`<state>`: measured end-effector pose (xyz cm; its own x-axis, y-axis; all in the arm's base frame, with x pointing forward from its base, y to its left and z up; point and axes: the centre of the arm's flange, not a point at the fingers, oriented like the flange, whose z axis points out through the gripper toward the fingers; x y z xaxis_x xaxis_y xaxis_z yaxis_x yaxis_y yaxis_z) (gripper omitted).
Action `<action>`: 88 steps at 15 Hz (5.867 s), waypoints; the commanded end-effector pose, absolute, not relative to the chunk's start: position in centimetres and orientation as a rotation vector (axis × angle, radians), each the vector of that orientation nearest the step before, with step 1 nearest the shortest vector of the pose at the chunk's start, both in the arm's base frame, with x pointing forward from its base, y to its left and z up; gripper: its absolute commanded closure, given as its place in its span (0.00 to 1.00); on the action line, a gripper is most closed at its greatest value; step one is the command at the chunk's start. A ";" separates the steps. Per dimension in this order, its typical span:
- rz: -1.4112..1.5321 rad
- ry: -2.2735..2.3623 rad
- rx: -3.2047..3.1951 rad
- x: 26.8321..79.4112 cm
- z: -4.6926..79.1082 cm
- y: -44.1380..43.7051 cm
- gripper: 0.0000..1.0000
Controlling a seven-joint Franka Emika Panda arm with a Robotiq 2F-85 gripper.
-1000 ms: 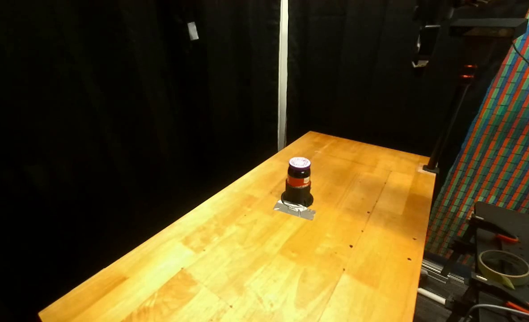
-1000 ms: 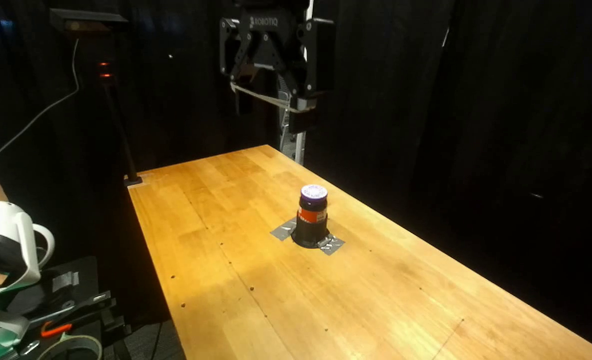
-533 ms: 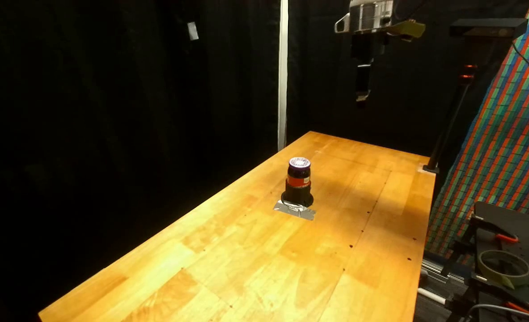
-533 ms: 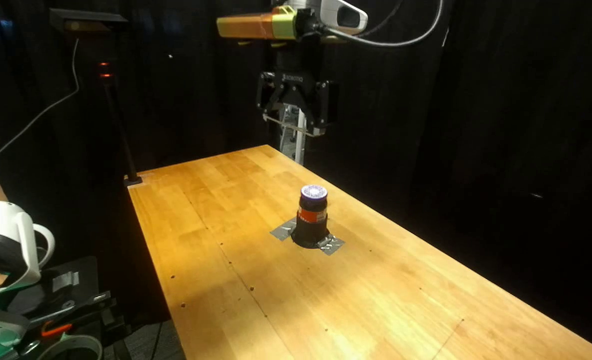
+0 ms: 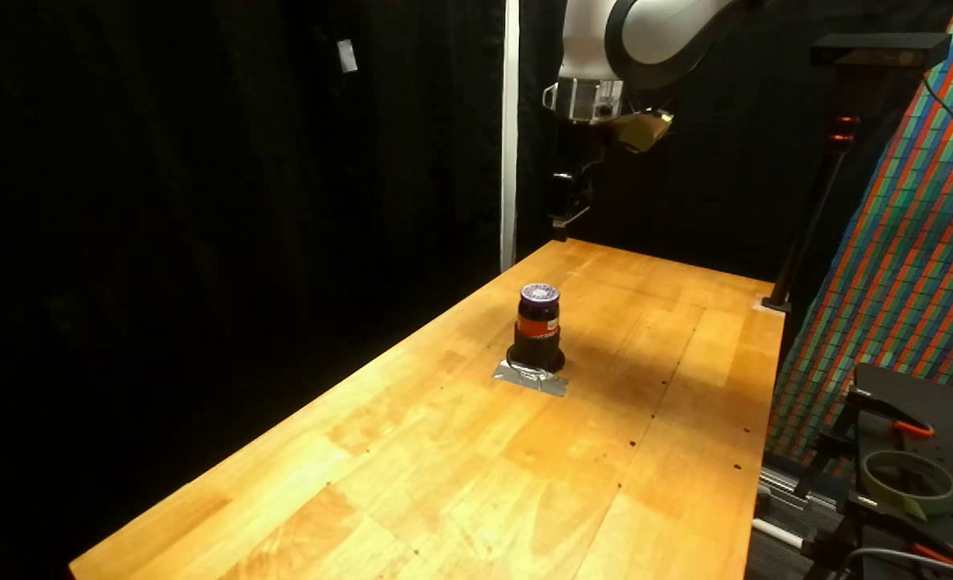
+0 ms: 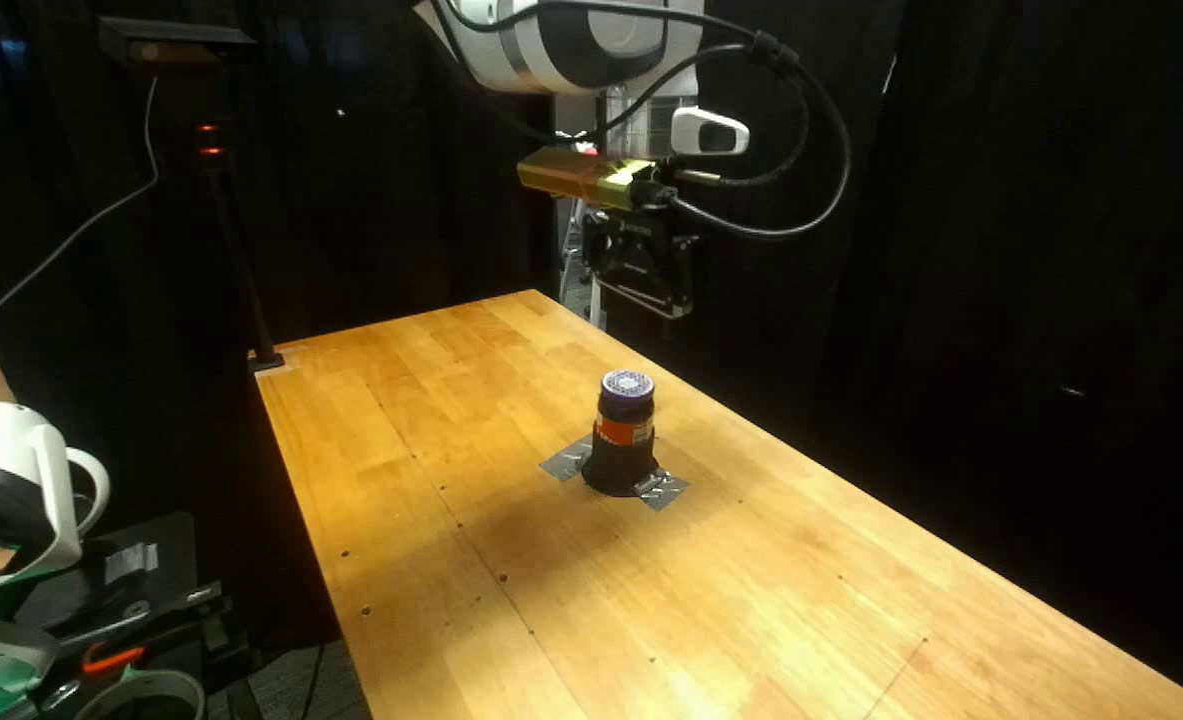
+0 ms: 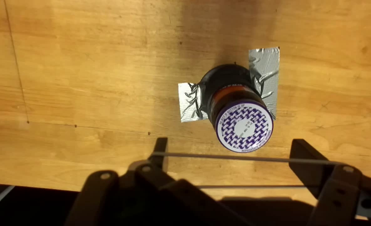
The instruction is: Put the rubber band around the brown cup
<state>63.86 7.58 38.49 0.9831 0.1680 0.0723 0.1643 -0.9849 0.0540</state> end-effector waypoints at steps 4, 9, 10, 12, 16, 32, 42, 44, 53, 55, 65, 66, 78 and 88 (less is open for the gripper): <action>0.224 0.177 3.159 69.2 33.5 9.5 0.00; 0.228 0.157 3.159 70.9 29.8 9.7 0.00; 0.234 0.155 3.151 71.0 29.2 9.6 0.00; 0.236 0.155 3.147 71.2 28.0 9.4 0.00; 0.219 0.158 3.131 71.1 26.1 9.0 0.00; -0.135 0.208 3.130 68.2 24.6 9.5 0.00; -0.147 0.196 3.132 66.7 26.1 8.7 0.00; -0.147 0.190 3.136 66.4 26.3 8.4 0.00; -0.238 0.215 3.118 63.0 27.7 7.3 0.00; -0.287 0.229 3.108 62.2 26.6 7.3 0.00; -0.271 0.265 3.023 59.9 21.8 8.3 0.00; -0.238 0.269 3.017 60.0 21.4 8.3 0.00; 0.255 0.345 3.103 53.6 25.9 5.0 0.73; 0.903 0.435 3.076 49.4 22.5 3.5 1.00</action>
<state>51.73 4.60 23.96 0.8589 0.2066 0.4686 0.2349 -0.9720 -0.0020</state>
